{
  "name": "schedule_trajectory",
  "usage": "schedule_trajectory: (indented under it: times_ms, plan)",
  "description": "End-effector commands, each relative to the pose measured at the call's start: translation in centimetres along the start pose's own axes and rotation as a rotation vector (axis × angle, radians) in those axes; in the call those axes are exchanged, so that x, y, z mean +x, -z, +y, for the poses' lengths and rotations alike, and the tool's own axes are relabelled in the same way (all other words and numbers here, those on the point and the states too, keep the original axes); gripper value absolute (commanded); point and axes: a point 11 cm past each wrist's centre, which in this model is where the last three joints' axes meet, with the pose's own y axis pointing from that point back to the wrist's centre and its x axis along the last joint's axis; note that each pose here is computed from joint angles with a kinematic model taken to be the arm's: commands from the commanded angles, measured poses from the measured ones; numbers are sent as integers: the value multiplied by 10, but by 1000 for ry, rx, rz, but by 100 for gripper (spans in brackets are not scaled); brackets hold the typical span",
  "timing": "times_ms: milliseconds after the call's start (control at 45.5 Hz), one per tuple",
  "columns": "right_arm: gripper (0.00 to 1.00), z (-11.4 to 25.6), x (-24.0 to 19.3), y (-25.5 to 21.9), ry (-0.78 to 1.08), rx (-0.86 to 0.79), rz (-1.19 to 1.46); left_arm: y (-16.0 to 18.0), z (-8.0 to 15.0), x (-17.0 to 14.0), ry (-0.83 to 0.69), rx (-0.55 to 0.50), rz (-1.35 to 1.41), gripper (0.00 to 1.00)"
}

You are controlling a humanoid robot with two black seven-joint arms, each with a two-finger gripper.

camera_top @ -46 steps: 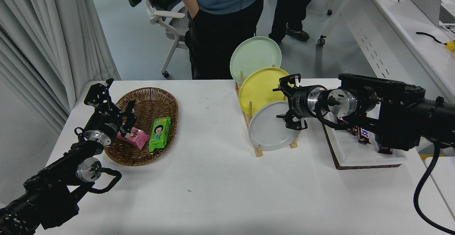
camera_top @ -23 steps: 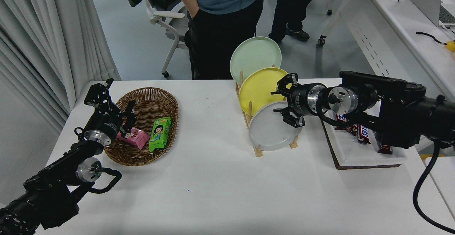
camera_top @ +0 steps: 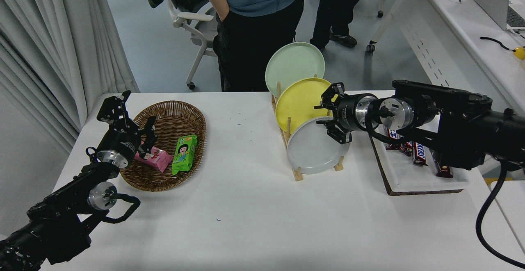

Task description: Place the plate on the table

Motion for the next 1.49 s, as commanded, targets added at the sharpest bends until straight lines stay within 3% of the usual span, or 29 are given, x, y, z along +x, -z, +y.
schedule_trajectory:
  times_ms: [0, 440, 1473]
  plan:
    - [35, 0, 0, -2, 0, -6, -4, 0, 0, 0, 1, 0, 0, 100]
    - [24, 2, -4, -5, 29, -63, -36, 0, 0, 0, 1, 0, 0, 100]
    - [8, 3, 0, 4, 10, -38, -52, 0, 0, 0, -1, 1, 2, 100]
